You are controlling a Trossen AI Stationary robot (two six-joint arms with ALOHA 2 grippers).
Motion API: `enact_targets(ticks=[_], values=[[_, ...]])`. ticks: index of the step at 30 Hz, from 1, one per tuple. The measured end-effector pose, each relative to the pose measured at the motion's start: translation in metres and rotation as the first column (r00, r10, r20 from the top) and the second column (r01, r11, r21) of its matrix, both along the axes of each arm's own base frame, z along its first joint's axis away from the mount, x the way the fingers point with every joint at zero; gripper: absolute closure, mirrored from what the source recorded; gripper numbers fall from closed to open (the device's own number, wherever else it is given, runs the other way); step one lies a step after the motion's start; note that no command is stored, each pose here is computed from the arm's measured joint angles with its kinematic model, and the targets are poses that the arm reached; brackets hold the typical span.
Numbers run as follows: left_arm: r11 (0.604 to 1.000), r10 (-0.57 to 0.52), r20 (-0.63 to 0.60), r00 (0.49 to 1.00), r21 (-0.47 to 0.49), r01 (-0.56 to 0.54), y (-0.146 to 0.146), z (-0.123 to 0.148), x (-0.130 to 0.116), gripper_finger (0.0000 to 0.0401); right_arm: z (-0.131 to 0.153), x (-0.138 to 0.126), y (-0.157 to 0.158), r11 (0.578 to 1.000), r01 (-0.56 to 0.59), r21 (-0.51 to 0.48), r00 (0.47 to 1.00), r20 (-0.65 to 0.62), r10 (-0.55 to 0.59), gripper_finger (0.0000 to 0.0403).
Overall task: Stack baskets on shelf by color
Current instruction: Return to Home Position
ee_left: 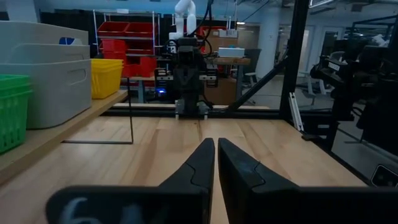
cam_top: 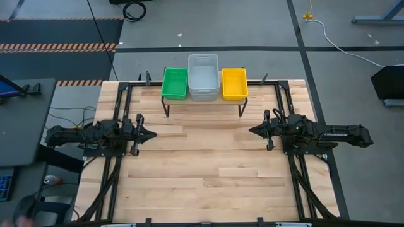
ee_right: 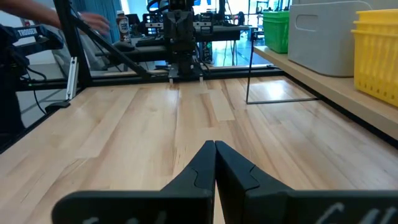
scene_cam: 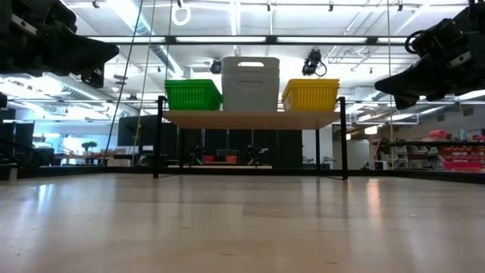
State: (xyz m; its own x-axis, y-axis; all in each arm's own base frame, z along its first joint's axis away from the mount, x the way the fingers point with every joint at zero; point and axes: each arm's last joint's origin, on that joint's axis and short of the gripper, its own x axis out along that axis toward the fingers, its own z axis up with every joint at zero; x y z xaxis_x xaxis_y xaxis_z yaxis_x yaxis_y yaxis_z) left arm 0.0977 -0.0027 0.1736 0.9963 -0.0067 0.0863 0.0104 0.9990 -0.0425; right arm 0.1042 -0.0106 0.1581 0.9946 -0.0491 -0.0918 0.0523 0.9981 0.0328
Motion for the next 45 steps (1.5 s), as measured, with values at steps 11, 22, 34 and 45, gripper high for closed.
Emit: enact_targets(ticks=[11, 22, 34, 45], values=[[1.000, 0.000, 0.000, 1.000, 0.000, 0.000, 0.0000, 0.0000, 0.0000, 0.0374, 0.0000, 0.0000, 0.0000, 1.000, 0.000, 0.000, 1.000, 0.000, 0.000, 0.0386], [1.000, 0.000, 0.000, 1.000, 0.000, 0.000, 0.0000, 0.0000, 0.0000, 0.0369, 0.0000, 0.0000, 0.0000, 1.000, 0.000, 0.000, 1.000, 0.000, 0.000, 0.0386], [1.000, 0.000, 0.000, 1.000, 0.000, 0.000, 0.0000, 0.0000, 0.0000, 0.0378, 0.0000, 0.0000, 0.0000, 1.000, 0.000, 0.000, 1.000, 0.000, 0.000, 0.0386], [1.000, 0.000, 0.000, 1.000, 0.000, 0.000, 0.0000, 0.0000, 0.0000, 0.0367, 0.0000, 0.0000, 0.0000, 1.000, 0.000, 0.000, 1.000, 0.000, 0.000, 0.0386]])
